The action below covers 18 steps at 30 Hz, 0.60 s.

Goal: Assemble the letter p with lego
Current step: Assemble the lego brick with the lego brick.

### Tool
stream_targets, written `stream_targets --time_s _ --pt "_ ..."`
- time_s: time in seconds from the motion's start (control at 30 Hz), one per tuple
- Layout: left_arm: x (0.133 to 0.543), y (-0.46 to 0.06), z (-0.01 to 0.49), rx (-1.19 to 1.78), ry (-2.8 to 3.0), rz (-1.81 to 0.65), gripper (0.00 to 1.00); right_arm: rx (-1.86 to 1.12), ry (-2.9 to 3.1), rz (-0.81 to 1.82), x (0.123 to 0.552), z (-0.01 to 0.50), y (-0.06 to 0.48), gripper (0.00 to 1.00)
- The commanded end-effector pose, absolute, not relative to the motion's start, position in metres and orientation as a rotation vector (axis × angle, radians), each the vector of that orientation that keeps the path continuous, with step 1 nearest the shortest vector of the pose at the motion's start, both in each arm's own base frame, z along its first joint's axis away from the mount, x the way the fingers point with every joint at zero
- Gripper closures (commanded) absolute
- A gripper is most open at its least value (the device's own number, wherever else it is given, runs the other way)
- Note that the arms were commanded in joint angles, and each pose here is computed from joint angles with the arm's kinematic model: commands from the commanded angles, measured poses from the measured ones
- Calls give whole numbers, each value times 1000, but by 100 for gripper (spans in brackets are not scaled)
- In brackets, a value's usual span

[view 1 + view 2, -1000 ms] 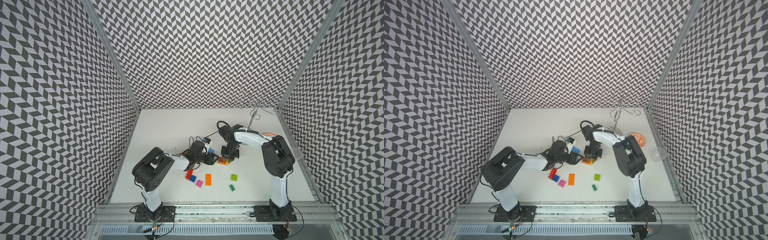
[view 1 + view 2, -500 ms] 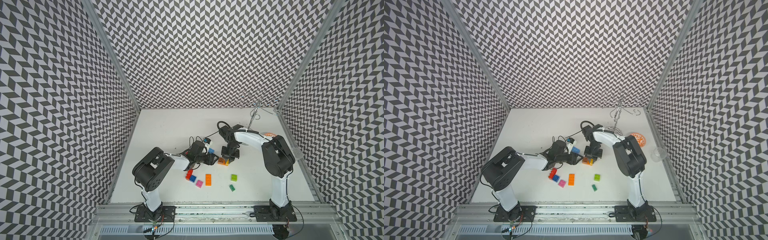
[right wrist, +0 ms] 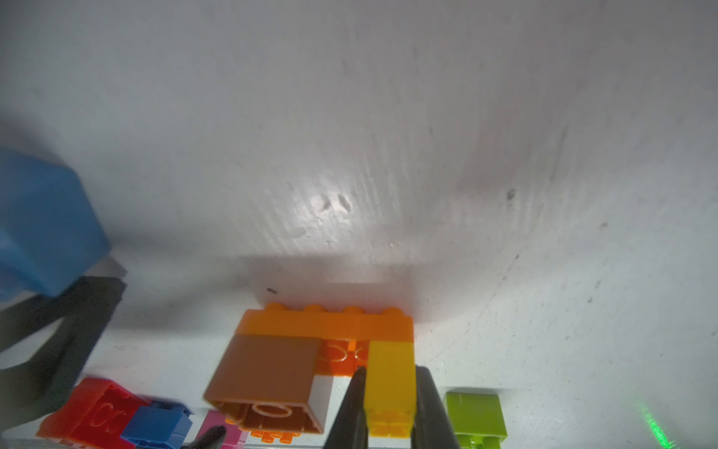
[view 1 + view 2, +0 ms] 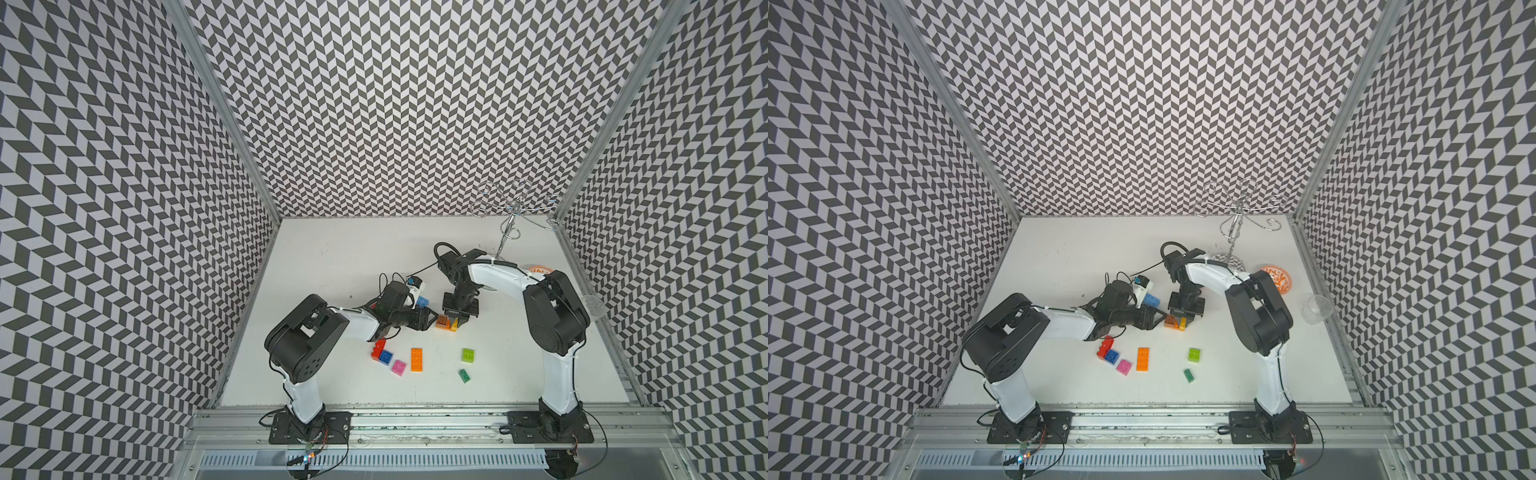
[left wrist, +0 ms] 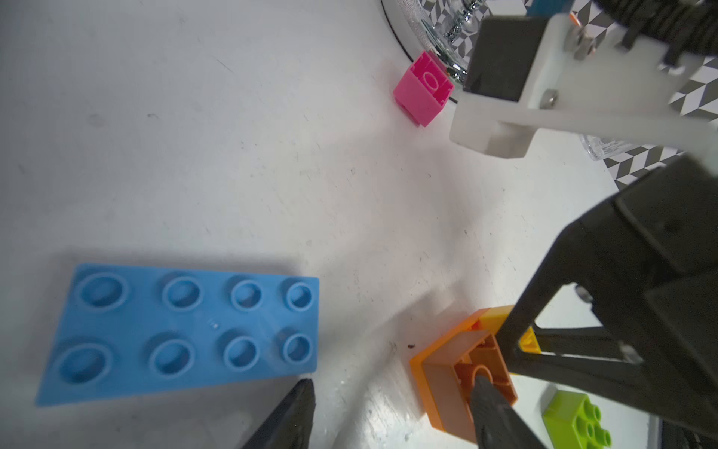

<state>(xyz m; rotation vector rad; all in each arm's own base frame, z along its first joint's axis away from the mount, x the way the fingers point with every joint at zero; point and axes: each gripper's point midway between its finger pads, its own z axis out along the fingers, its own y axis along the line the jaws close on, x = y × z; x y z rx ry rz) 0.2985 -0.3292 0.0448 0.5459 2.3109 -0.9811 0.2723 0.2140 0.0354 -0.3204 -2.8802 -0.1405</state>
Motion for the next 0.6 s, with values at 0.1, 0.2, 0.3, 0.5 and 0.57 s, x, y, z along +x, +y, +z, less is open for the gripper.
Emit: stream_targets --time_s 0.1,0.2,0.3,0.5,0.57 --pt "297 -337 55 585 2274 -1008 32 -281 -2926 -131 278 32 218 83" --pt "297 -338 55 586 2274 -1010 32 -281 -2926 -132 279 32 219 82" --pt "297 -337 56 585 2271 -1010 32 -275 -2923 -129 277 31 220 71" --pt "296 -338 57 585 2269 -1013 31 -276 -2928 -132 278 33 221 71" --pt "296 -337 58 587 2266 -1014 31 -274 -2931 -131 277 35 221 71"
